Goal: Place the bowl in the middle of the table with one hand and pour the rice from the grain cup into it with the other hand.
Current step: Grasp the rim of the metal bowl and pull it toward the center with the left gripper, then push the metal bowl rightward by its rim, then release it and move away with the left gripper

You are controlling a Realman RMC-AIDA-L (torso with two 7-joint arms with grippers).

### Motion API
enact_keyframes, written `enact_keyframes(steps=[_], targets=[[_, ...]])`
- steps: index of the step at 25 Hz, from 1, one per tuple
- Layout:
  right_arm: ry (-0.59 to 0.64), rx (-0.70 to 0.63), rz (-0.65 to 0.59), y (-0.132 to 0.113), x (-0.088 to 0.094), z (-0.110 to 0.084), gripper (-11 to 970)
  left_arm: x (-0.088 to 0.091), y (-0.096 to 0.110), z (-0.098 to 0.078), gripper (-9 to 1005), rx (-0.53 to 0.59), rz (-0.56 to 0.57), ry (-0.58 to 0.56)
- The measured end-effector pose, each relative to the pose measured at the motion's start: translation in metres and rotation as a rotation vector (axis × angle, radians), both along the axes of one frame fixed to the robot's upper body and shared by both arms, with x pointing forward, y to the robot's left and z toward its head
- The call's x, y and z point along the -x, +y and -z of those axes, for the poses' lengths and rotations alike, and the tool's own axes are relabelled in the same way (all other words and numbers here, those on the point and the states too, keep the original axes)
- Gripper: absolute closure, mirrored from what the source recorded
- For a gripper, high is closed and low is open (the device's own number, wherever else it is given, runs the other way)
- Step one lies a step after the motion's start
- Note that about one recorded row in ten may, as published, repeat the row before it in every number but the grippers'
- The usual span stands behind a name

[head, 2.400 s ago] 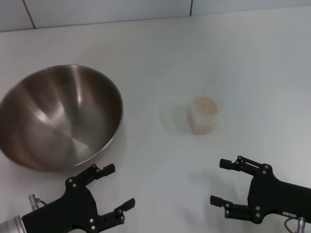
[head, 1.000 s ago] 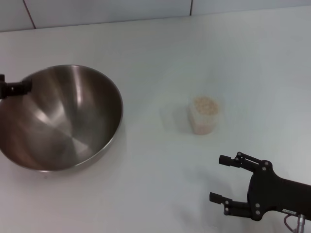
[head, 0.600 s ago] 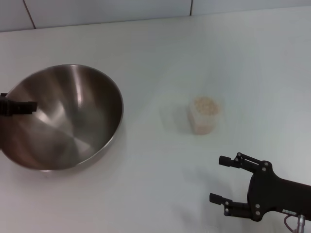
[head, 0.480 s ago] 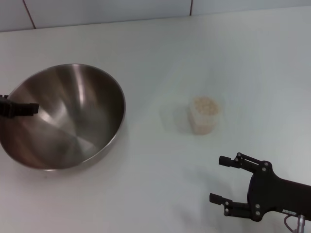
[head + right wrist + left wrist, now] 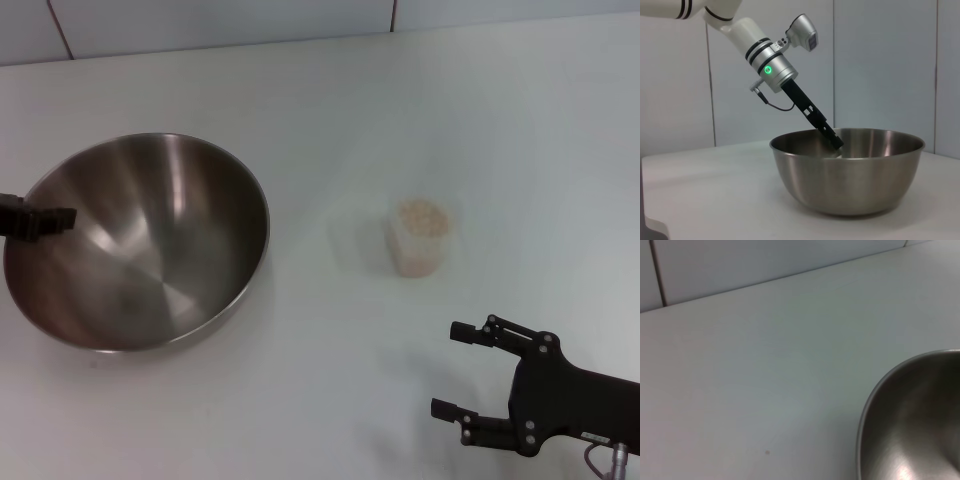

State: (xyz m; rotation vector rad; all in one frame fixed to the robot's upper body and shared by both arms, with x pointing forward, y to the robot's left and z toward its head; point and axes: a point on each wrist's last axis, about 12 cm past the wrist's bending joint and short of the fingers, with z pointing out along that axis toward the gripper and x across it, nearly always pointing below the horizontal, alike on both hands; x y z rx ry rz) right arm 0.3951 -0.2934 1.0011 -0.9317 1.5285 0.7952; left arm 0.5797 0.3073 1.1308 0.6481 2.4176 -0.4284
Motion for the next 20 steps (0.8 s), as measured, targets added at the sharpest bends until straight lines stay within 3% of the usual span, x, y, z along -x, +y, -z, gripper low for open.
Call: enact_keyframes(steps=[3, 13, 20], targets=[[0.001, 0.001, -0.001, 0.0, 0.0, 0.0, 144, -0.003, -0.003, -0.003, 703, 0.003, 0.011, -0.001], [0.003, 0.004, -0.002, 0.0, 0.0, 0.001, 144, -0.01, -0.015, -0.005, 954, 0.025, 0.051, 0.035], [0.003, 0.004, -0.003, 0.0, 0.0, 0.001, 143, -0.024, -0.023, -0.019, 966, 0.066, 0.074, 0.03]])
